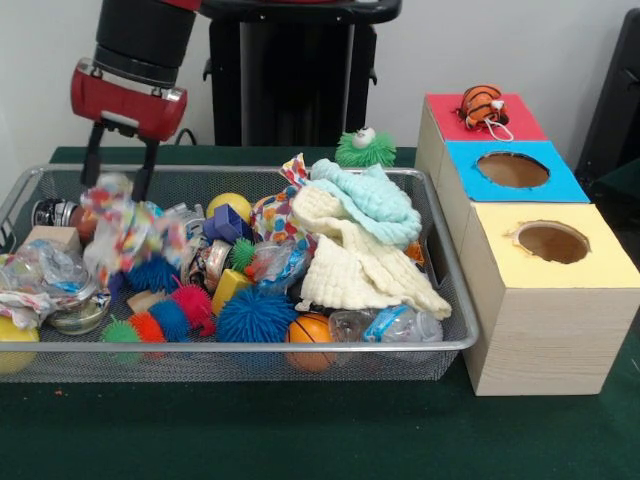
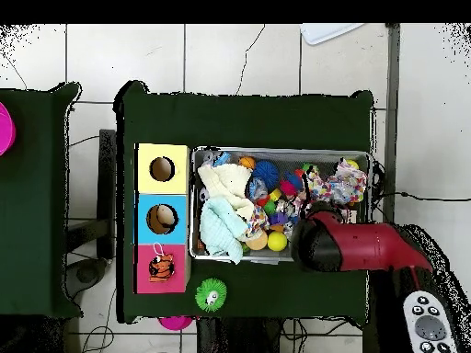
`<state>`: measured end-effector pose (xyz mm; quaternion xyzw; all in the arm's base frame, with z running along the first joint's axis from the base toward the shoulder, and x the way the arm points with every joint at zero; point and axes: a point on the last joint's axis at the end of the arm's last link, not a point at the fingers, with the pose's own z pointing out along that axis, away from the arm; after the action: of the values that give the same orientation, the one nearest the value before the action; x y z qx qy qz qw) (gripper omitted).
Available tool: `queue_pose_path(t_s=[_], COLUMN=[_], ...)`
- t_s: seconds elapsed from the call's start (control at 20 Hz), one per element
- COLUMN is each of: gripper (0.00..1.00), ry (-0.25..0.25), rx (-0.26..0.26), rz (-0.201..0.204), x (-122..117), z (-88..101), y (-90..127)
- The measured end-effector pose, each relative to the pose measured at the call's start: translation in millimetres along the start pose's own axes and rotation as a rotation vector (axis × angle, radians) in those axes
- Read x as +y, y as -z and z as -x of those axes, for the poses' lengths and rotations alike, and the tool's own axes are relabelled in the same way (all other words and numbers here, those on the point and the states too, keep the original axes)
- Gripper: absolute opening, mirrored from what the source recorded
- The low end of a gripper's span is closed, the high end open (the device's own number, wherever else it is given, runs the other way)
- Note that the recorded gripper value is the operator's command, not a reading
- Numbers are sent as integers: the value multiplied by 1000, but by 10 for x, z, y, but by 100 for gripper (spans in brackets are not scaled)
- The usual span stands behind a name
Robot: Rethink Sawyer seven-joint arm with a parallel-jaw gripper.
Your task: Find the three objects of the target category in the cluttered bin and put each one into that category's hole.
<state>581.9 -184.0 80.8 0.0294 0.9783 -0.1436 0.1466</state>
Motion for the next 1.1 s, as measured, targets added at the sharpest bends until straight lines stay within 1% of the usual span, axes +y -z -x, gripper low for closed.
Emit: queue_pose_path(t_s=[0.2,0.45,0.65,0.7,0.8,0.85,0.9,1.0,1.1], gripper=[100,100,100,100,100,100,100,100,100], ry=[-11,-13,-9,-18,-32,-52,-61,-88,-122], rx=[-10,-27,-27,-12,9,44,59,106,174], rz=[18,47,62,76,90,108,115,139,172], x=[-44,44,130,187,236,297,321,386,469], z=[31,119,160,174,176,166,160,137,102], y=[-41,-51,-43,-35,-28,-14,-7,15,52])
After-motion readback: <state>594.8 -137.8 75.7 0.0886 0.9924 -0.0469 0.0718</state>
